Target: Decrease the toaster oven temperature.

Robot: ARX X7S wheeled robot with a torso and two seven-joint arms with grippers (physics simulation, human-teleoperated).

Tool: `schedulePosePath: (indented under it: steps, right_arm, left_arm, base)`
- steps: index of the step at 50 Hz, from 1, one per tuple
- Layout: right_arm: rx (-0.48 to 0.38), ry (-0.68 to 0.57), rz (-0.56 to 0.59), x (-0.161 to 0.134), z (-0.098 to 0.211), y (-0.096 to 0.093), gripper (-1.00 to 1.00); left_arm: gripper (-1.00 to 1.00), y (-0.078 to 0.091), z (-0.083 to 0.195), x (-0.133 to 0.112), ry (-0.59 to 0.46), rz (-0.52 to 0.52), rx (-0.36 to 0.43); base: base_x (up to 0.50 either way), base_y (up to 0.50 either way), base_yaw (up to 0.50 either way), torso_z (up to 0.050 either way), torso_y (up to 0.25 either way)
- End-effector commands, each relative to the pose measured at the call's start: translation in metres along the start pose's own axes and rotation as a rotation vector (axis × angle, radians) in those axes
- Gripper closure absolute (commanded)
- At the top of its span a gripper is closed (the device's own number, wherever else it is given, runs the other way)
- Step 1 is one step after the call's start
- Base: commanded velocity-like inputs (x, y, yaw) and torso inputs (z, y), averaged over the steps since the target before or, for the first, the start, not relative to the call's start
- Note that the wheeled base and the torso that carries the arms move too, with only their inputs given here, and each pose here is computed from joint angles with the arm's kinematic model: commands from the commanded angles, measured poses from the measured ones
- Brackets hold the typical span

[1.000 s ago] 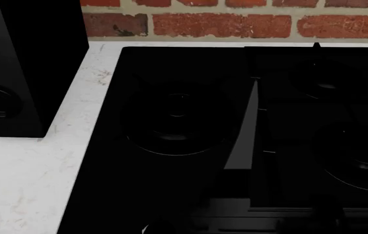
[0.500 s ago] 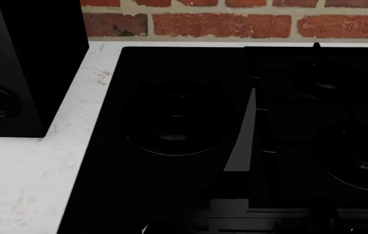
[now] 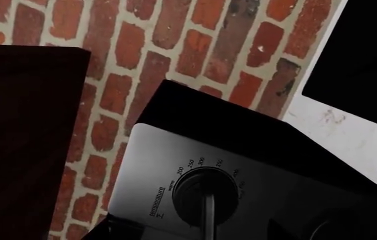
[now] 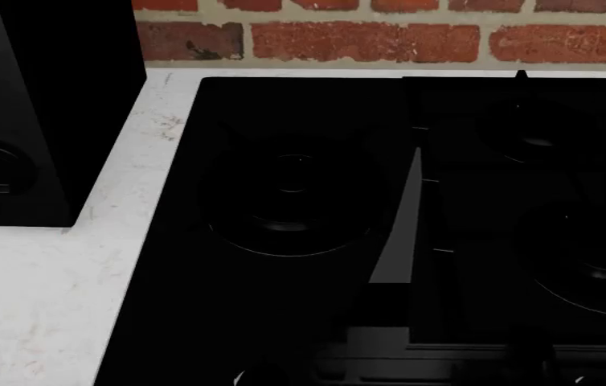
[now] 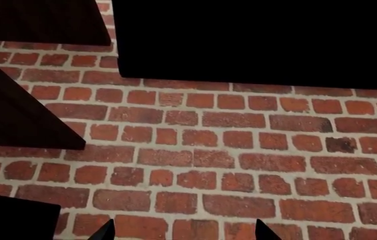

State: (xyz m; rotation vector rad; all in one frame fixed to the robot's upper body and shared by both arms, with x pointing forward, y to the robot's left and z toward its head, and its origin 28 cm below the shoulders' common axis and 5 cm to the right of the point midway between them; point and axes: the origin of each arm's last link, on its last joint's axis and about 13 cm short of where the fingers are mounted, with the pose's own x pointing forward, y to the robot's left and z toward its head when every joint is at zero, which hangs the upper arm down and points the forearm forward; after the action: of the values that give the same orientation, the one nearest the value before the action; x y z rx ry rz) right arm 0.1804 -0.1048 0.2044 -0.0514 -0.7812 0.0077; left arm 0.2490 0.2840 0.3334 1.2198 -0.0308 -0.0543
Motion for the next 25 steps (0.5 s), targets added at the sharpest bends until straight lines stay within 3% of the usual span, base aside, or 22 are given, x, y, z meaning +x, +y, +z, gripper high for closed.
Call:
schedulePosePath:
  steps: [1, 25]
  right_arm:
    - [0.004, 0.03, -0.008, -0.002, -0.012, -0.002, -1.0]
    - [0.002, 0.039, -0.022, -0.003, -0.016, -0.005, -1.0]
  left_arm:
    - [-1.0, -0.004, -0.005, 0.026, 0.083, -0.076, 0.03]
    - [-1.0, -0.012, -0.003, 0.041, 0.082, -0.107, 0.047]
  base:
    - [0.0, 0.0, 0.0, 0.0, 0.0]
    - [0.0, 0.0, 0.0, 0.0, 0.0]
